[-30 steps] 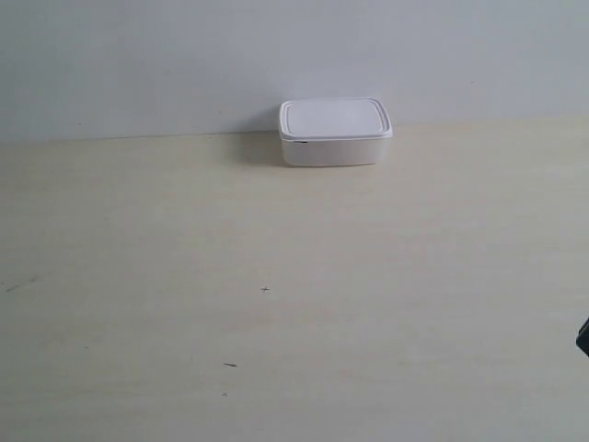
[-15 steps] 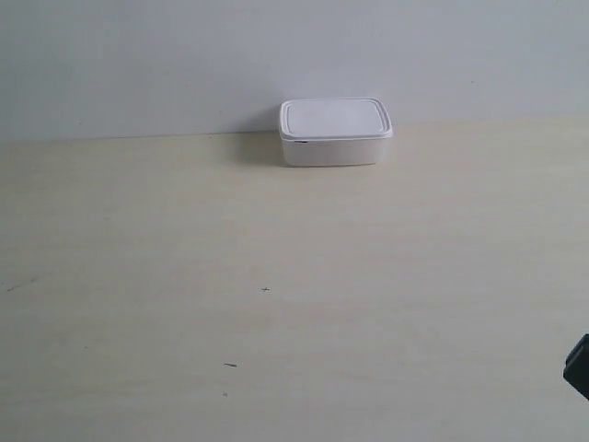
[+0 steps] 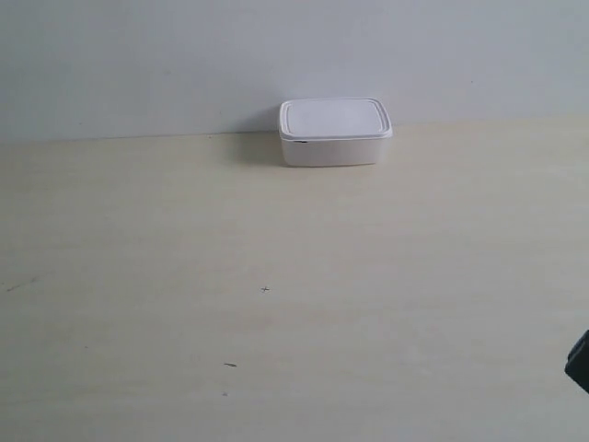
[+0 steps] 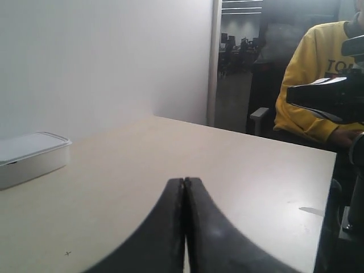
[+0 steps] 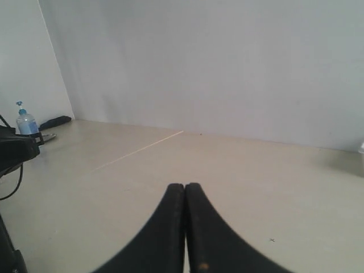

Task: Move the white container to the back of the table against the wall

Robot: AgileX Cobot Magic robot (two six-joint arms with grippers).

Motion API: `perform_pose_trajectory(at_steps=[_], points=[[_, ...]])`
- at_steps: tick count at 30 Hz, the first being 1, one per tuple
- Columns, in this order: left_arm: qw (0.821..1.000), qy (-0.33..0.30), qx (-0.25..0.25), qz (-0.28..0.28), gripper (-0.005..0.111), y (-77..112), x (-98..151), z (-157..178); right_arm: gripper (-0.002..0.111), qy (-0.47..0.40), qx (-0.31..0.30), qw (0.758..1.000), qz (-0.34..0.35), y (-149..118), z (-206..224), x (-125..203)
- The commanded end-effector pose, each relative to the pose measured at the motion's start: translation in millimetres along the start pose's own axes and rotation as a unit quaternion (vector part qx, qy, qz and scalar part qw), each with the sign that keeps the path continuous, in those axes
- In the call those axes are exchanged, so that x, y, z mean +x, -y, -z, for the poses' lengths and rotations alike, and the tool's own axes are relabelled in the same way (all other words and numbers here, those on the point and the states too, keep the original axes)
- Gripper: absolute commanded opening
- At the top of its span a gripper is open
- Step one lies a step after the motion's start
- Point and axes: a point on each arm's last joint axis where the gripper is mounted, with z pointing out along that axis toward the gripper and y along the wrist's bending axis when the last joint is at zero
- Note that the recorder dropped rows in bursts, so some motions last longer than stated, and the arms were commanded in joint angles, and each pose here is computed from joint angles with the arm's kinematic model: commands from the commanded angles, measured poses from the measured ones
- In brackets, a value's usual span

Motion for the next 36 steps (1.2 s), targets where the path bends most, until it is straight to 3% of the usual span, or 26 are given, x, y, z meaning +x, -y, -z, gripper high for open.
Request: perform_pose_trajectory(at_steps=[1, 6, 11, 18, 22, 31, 36], points=[[0.999, 0.004, -0.049, -0.007, 0.000, -5.7, 0.3, -0.9, 0.000, 0.014, 0.066, 0.998, 0.012, 7.7, 1.5, -0.4], [0.984, 0.014, -0.177, -0.017, 0.000, -21.6, -1.0, -1.2, 0.000, 0.043, 0.225, 0.973, 0.029, 24.5, 7.9, -4.3], [0.957, 0.023, -0.289, -0.026, 0.000, -35.5, -2.3, 2.0, 0.000, 0.071, 0.375, 0.923, 0.044, 38.1, 19.4, -8.1], [0.936, 0.028, -0.351, -0.031, 0.000, -42.8, -3.2, 5.1, 0.000, 0.084, 0.448, 0.889, 0.052, 43.3, 26.8, -9.9], [0.932, 0.028, -0.359, -0.031, 0.000, -43.8, -3.3, 5.6, 0.000, 0.086, 0.458, 0.883, 0.053, 44.1, 28.0, -10.2], [0.955, 0.023, -0.294, -0.026, 0.000, -36.1, -2.4, 2.2, 0.000, 0.081, 0.428, 0.899, 0.050, 42.1, 24.8, -9.5], [0.955, 0.023, -0.294, -0.026, 0.000, -36.1, -2.4, 2.2, 0.000, 0.081, 0.425, 0.900, 0.049, 42.0, 24.5, -9.4]])
